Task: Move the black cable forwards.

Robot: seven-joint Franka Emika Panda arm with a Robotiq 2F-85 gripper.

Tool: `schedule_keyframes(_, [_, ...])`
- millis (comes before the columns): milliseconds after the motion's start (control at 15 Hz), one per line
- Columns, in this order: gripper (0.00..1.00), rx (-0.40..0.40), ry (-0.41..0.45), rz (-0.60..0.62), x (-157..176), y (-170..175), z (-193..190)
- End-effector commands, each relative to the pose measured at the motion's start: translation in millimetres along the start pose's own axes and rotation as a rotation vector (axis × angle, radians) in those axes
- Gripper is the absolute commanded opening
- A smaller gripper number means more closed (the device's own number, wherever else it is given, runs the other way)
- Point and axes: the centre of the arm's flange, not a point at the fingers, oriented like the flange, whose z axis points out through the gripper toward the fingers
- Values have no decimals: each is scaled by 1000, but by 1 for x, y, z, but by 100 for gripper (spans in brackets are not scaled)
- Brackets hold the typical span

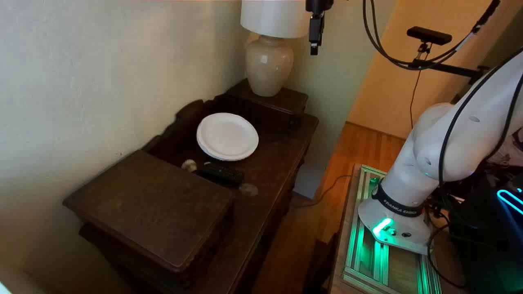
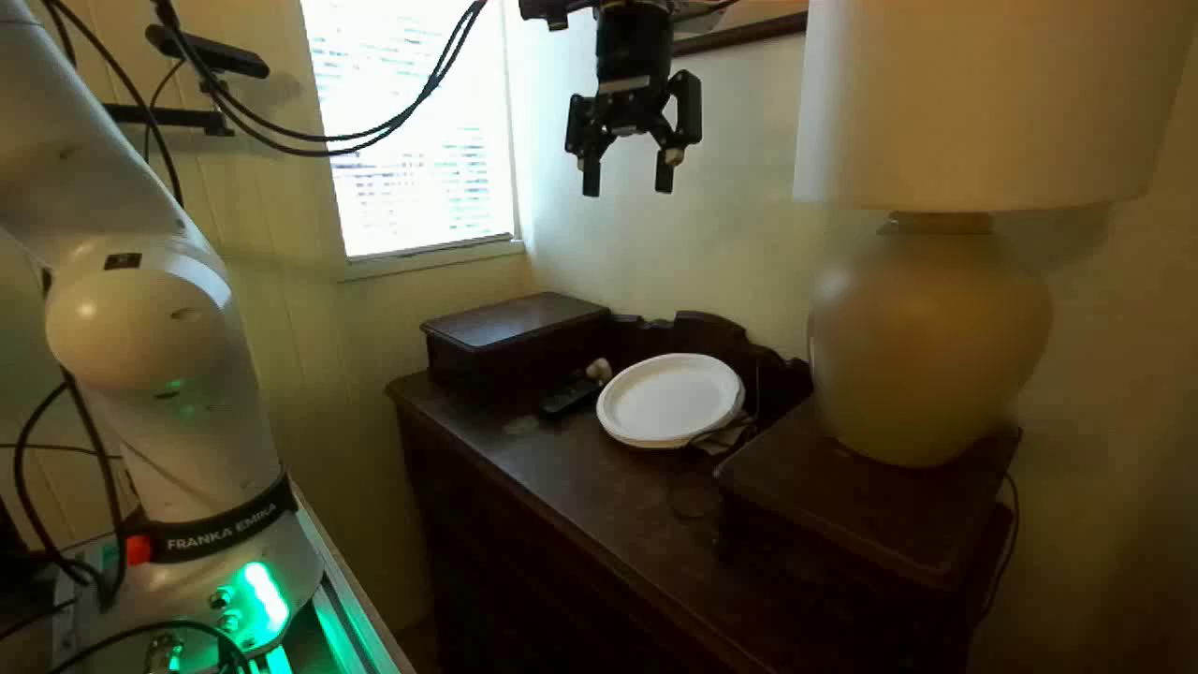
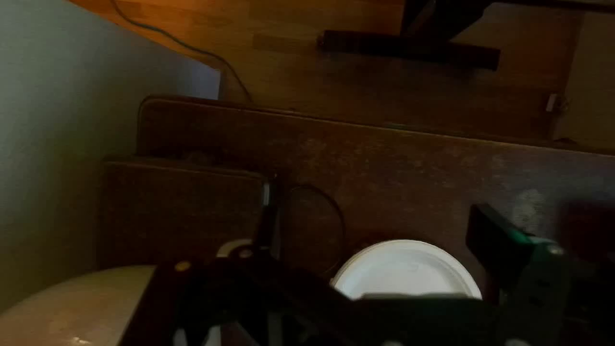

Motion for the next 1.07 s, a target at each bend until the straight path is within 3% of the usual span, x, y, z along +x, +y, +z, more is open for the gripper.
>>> schedule_keyframes(0, [100,0,0,0,0,0,0])
schedule_keyframes(600, [100,0,0,0,0,0,0])
schedule_keyframes(1000, [100,-104,138,76,44,-6,37])
